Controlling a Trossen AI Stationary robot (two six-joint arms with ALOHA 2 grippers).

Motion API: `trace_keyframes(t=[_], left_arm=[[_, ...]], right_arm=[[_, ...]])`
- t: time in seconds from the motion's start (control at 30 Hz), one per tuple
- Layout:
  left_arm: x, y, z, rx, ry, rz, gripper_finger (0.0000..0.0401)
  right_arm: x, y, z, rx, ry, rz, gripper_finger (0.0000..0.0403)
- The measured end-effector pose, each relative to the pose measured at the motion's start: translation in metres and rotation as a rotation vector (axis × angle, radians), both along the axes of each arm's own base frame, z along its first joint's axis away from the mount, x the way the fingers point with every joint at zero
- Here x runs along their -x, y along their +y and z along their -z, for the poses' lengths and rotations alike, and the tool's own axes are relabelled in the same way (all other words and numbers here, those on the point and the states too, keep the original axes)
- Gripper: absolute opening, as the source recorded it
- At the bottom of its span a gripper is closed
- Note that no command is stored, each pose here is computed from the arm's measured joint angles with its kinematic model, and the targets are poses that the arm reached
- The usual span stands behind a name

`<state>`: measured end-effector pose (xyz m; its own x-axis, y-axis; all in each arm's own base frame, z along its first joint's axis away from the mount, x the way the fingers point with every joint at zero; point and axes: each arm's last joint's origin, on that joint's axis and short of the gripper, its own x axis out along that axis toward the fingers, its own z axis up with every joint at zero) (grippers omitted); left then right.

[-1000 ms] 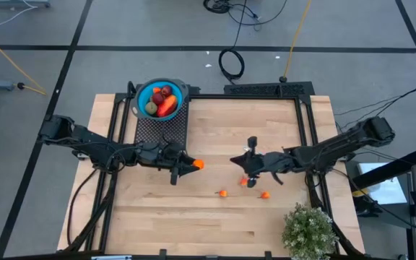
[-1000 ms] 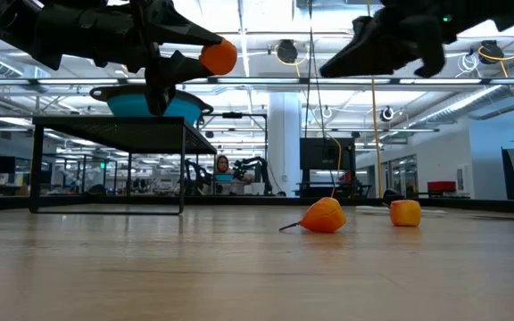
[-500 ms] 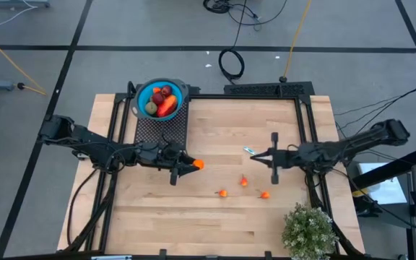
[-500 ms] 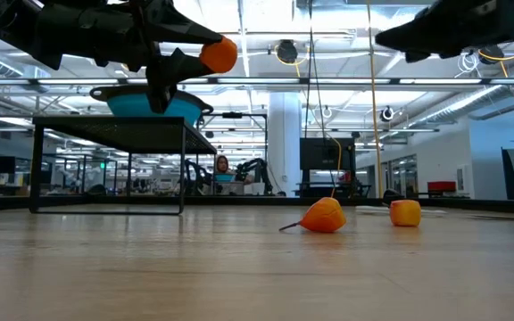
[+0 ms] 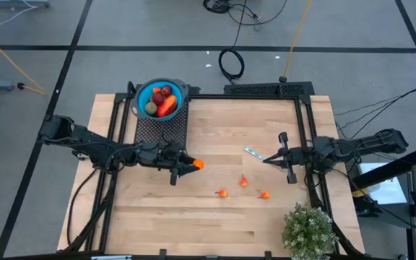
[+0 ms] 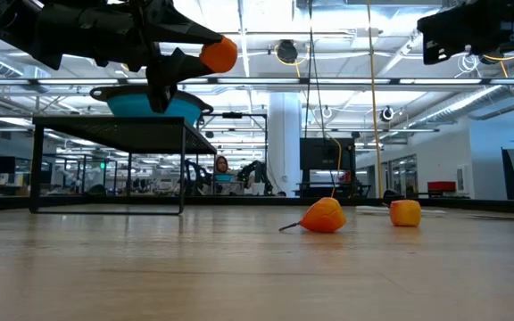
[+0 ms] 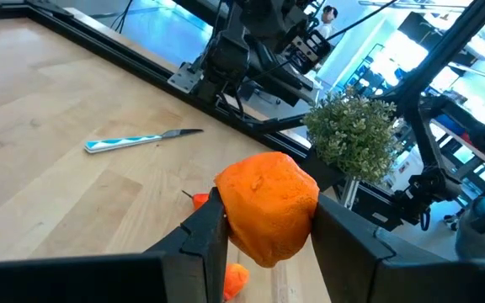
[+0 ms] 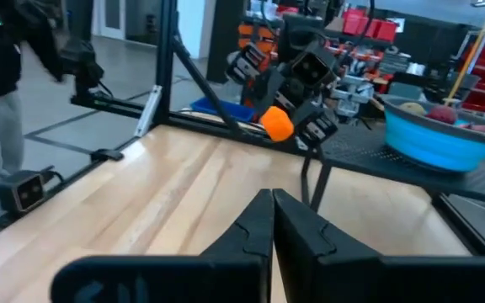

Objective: Pick & Place Fruit
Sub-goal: Put the orange into the blue strainer bowl on the shelf

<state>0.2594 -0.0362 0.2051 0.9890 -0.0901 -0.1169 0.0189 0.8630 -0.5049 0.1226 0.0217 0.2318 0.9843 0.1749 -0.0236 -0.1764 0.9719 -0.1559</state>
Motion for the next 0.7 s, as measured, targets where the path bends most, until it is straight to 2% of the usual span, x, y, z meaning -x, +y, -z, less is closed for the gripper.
trace_keyframes(t=[0.43, 0.6, 0.7], left_arm=[[0.0, 0.0, 0.0, -0.011, -0.001, 0.001, 0.014], [0.0, 0.0, 0.0, -0.022, -0.002, 0.005, 0.014], [0.0, -0.001, -0.001, -0.072, -0.021, 0.037, 0.0141]], right_arm=[[0.011, -0.009, 0.004, -0.017, 0.045, 0.019, 0.0], [0.01, -0.012, 0.023, -0.024, 0.05, 0.043, 0.0], [0.01, -0.014, 0.035, -0.043, 0.018, 0.059, 0.0]])
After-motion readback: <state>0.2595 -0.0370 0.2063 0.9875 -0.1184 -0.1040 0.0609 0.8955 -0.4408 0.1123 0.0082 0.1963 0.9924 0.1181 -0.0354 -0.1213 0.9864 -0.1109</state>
